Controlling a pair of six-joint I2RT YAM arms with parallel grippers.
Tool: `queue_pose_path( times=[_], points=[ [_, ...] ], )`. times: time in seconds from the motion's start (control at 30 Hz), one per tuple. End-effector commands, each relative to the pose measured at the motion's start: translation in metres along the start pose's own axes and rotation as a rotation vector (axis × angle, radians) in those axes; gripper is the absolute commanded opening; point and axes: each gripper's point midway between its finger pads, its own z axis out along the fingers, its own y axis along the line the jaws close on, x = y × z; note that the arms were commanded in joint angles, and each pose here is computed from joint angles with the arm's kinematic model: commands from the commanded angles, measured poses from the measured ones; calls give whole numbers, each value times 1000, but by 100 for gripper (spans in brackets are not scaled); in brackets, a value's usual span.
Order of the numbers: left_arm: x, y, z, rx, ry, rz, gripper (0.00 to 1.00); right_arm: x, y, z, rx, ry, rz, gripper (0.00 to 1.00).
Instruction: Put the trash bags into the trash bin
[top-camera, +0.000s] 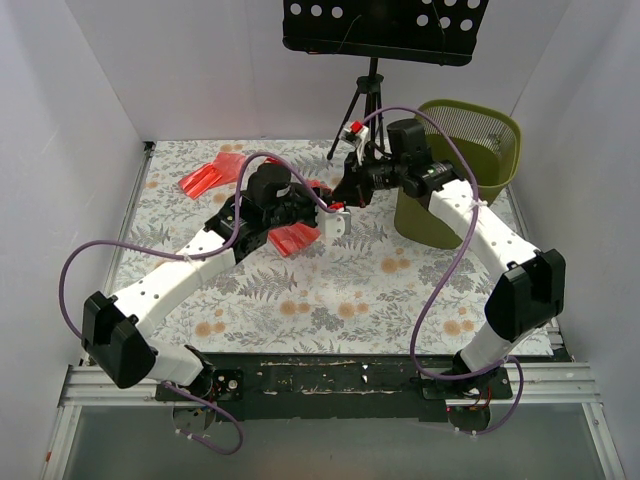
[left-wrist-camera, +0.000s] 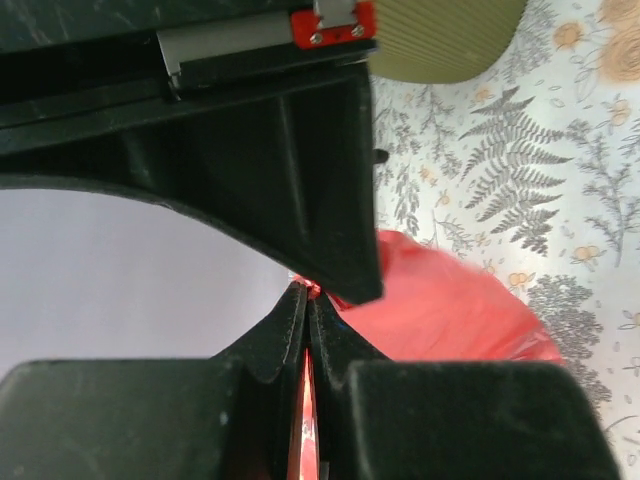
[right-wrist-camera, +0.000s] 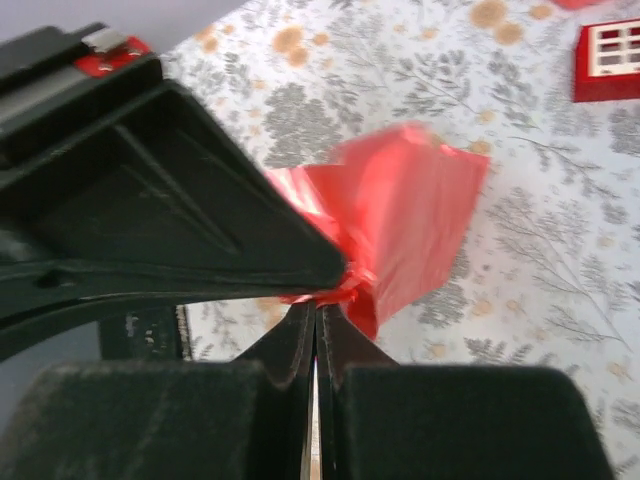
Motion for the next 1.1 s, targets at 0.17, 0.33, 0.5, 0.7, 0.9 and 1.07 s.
queue_pose_path(
  times=[0.17, 0.33, 0.5, 0.7, 0.9, 1.07],
  points=[
    [-30, -19, -12, 14, -123, 24, 0, -67, -2, -28, -35, -173, -49, 1],
    [-33, 15, -13, -117, -103, 72, 0, -28, -14, -13, -41, -82, 29, 1],
    [2, 36, 0, -197, 5, 105, 0, -27, 44, -6, -175, -70, -22, 1],
    [4, 15, -1, -137, -22, 76, 0, -54, 65, -16, -240, -133, -81, 1],
    [-35, 49, -18, -212, -110, 103, 0, -11, -8, -4, 90, -15, -72, 1],
    [-11, 53, -1, -203, -7, 113, 0, -16, 17, -5, 10, -35, -86, 1]
  ],
)
